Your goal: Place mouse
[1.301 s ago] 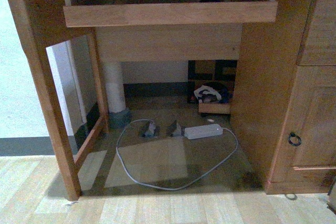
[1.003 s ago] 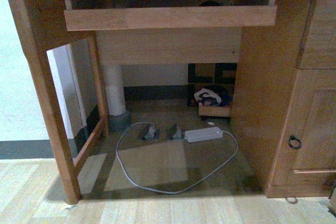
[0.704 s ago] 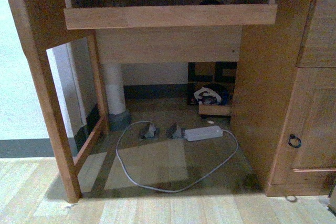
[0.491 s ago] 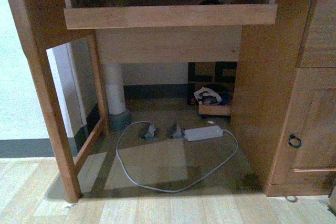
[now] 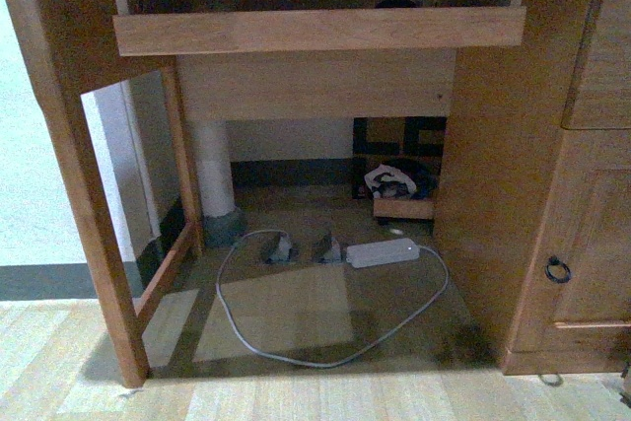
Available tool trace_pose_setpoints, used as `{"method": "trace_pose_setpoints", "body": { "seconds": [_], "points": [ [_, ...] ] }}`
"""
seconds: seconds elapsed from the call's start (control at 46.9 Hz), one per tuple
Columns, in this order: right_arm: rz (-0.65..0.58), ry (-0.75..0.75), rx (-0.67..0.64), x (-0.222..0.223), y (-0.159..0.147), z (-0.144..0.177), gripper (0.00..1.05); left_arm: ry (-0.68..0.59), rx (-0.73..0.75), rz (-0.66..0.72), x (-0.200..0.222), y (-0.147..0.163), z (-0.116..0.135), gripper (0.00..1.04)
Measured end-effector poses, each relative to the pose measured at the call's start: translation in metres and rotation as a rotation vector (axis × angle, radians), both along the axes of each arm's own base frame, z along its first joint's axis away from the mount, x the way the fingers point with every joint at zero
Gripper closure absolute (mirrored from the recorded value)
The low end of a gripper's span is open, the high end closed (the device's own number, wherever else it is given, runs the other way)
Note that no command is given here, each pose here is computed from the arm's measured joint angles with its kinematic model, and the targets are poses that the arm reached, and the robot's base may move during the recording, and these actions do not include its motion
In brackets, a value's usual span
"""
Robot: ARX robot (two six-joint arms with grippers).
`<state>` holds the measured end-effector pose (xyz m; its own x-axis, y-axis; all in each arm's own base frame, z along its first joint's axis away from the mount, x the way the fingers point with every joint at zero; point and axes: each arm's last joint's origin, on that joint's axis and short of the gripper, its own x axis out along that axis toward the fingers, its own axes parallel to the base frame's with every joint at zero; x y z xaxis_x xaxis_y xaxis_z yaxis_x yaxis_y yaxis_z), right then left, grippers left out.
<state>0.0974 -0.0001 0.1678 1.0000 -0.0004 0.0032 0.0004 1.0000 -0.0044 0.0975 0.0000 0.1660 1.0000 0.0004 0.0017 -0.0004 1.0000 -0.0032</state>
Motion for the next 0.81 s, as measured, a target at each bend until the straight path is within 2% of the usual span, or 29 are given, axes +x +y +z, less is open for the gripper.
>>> {"method": "trace_pose_setpoints", "body": {
  "seconds": [0.811],
  "points": [
    [0.000, -0.002, 0.000, 0.0000, 0.0000, 0.0002, 0.07, 0.001, 0.000, -0.001, 0.0000, 0.0000, -0.0001, 0.07]
  ]
}}
